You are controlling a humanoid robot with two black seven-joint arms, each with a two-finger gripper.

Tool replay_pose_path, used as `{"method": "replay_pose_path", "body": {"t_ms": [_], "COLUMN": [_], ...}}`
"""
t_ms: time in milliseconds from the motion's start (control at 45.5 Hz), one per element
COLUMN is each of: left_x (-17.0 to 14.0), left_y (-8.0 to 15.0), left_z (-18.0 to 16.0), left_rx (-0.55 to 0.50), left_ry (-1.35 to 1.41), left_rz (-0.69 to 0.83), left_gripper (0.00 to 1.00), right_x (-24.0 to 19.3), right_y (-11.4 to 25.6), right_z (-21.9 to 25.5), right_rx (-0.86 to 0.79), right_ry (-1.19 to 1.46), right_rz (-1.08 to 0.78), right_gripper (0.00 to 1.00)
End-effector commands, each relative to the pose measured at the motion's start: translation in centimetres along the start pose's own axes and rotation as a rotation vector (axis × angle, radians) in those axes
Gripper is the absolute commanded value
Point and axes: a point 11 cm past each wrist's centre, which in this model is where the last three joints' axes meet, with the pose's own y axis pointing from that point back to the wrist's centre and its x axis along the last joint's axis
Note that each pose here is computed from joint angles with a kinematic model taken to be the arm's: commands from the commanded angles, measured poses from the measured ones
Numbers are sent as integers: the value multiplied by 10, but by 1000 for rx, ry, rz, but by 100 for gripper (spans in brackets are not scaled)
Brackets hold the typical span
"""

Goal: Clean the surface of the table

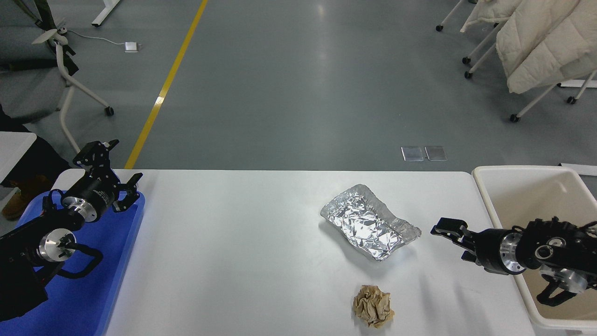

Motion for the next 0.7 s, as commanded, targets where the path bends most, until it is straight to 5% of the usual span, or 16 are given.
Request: {"method": "replay_pose_path", "body": {"t_ms": [0, 681], "left_x": [0, 0], "left_y": [0, 0], "left_z": [0, 0], "left_rx": [0, 0], "left_ry": [0, 0], "left_rz": [0, 0], "left_gripper": [100, 100], "right_x": [-21, -46], "right_y": [-11, -66], "right_z": [-19, -33], "right_rx": [-22, -40], "right_ry": [-26, -38], "right_rz": [-49, -27], "right_gripper": [100, 100]}}
